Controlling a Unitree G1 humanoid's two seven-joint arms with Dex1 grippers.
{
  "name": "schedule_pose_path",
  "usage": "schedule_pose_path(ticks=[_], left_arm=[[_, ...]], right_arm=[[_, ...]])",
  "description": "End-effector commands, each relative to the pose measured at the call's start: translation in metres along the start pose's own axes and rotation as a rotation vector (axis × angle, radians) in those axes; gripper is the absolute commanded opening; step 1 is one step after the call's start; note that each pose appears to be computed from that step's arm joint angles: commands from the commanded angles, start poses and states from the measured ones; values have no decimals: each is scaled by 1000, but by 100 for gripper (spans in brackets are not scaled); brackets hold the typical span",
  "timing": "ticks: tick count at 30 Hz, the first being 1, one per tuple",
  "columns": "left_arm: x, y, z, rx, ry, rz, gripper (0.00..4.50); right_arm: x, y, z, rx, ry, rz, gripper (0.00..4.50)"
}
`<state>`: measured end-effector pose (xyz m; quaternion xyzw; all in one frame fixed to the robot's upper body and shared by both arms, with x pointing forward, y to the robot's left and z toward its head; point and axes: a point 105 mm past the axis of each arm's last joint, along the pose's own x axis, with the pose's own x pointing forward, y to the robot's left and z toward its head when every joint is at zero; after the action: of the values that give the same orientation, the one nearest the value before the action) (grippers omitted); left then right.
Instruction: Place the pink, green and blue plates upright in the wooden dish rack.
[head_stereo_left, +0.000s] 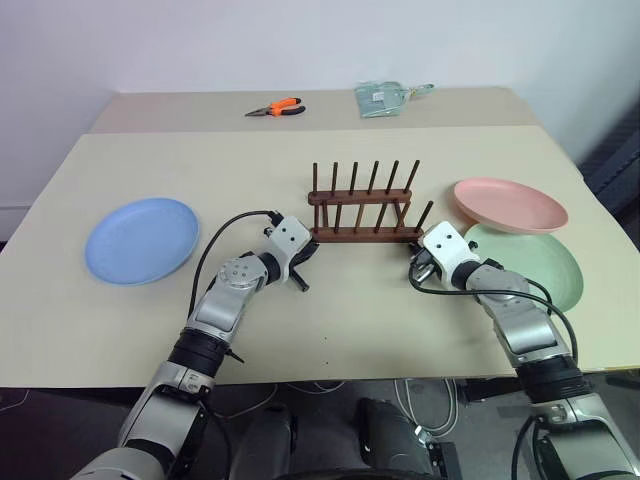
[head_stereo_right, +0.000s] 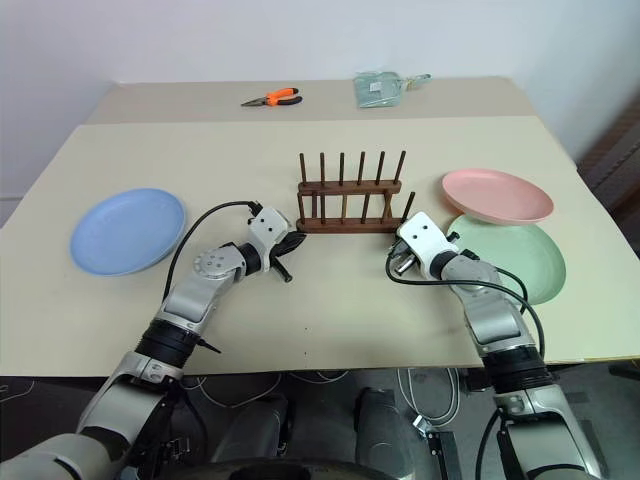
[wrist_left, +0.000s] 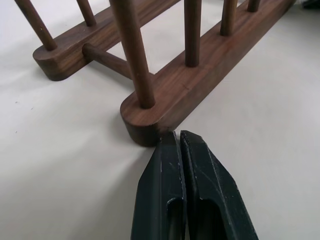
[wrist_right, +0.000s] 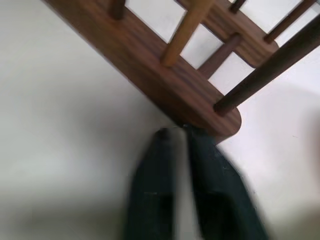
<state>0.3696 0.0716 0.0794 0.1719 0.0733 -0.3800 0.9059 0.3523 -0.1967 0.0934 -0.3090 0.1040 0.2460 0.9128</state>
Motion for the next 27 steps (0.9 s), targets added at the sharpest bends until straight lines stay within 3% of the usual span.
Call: schedule_pose_path(ticks=[1, 3, 8, 15, 18, 20, 22, 23, 27], left_arm=[[-10, -6, 8, 43, -42, -47, 3], [-15, -13, 17, 36, -88, -96, 3], [-23, -33, 37, -21, -187, -208, 3], [-22, -43, 54, -58, -253, -236, 3], [-25, -40, 54, -59, -253, -217, 3], [-28, -38, 52, -60, -248, -207, 3], [-32, -35, 49, -67, -242, -198, 3], [-34, -34, 48, -68, -240, -195, 3], [-38, -30, 47, -72, -241, -179, 3]], right_arm=[[-35, -28, 37, -141, -104, -41, 217], [-53, -47, 44, -209, -88, -96, 316], [-73, -86, 19, -418, 94, -193, 316], [-59, -113, -30, -592, 262, -269, 316], [-52, -111, -32, -629, 246, -271, 229], [-51, -112, -29, -635, 227, -288, 140], [-52, -115, -17, -659, 180, -324, 25], [-55, -117, -5, -676, 140, -354, 2], [-67, -119, 45, -545, -66, -429, 2]])
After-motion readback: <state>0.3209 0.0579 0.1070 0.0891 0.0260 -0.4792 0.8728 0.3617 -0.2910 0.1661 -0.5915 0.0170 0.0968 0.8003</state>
